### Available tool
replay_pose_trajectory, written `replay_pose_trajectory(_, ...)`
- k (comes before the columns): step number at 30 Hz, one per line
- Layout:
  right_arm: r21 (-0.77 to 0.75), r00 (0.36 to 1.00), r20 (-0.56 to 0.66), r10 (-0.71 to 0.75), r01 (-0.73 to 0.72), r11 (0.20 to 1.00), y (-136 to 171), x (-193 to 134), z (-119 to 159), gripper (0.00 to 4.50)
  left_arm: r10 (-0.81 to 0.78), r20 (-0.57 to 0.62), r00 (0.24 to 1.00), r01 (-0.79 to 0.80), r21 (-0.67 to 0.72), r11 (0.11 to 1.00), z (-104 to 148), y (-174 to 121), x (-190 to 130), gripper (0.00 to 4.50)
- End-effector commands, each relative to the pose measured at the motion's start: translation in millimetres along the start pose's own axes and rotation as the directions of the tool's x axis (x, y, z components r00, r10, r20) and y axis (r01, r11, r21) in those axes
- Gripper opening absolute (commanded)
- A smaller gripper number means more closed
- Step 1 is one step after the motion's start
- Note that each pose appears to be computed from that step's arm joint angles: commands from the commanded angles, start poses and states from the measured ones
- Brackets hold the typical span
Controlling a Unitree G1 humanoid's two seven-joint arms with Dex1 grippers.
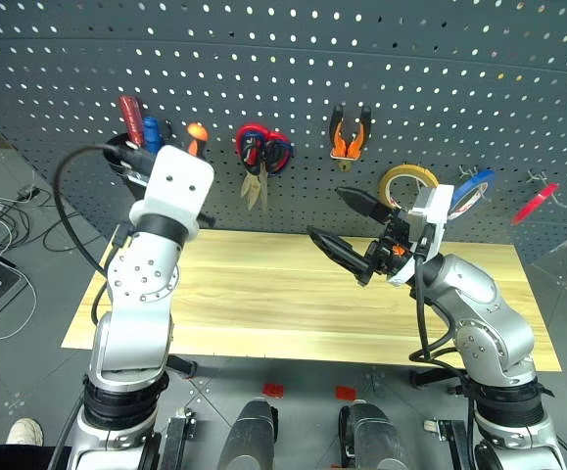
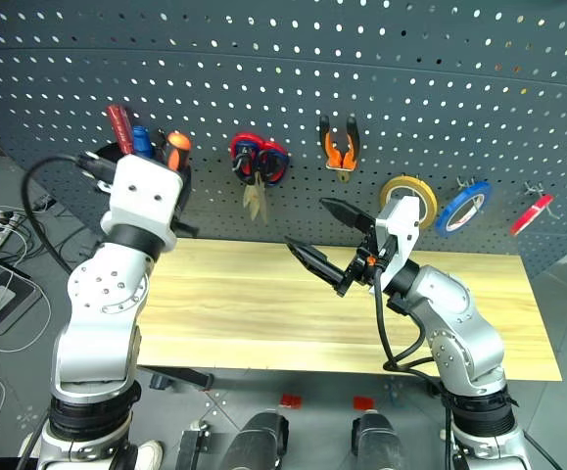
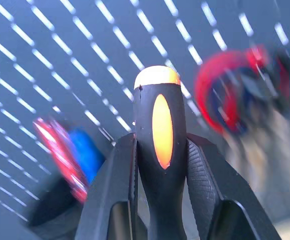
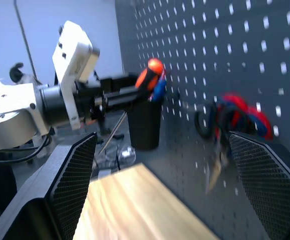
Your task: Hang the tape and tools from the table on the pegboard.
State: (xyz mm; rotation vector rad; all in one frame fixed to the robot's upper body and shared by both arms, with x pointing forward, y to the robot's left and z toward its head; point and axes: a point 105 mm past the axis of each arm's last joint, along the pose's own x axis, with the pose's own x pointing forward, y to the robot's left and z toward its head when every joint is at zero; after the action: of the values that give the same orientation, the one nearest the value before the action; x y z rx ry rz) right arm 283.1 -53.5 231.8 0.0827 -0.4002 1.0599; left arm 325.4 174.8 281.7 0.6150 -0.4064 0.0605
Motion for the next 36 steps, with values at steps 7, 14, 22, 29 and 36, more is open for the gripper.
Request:
replay_pose_trajectory(7,-0.02,0.993,0.113,0.026,-0.023,1.0,7,18,20,4.5,0.214,0.152,0.965,-0.213,-0.028,0.977,35,55,47,0.99)
replay_pose_trajectory(14,-0.033,0.992,0.128,0.012,-0.007,0.999,5,23,25,4.5,0.233,0.198,0.952,-0.228,-0.046,0.973,41,61,70,0.99)
replay_pose_trajectory(22,-0.054,0.995,0.093,-0.02,0.025,0.998,2,20,21,4.5,0.198,0.119,0.973,-0.192,-0.059,0.98,6,49,78,0.99)
replay_pose_trajectory(29,-0.068,0.996,0.075,-0.041,0.046,0.997,-4,21,18,4.5,0.211,0.052,0.976,-0.207,-0.084,0.975,-21,47,78,0.99)
replay_pose_trajectory(36,-0.075,0.997,0.059,-0.058,0.062,0.995,-7,17,15,4.5,0.244,-0.093,0.965,-0.257,-0.176,0.95,-56,47,69,0.99)
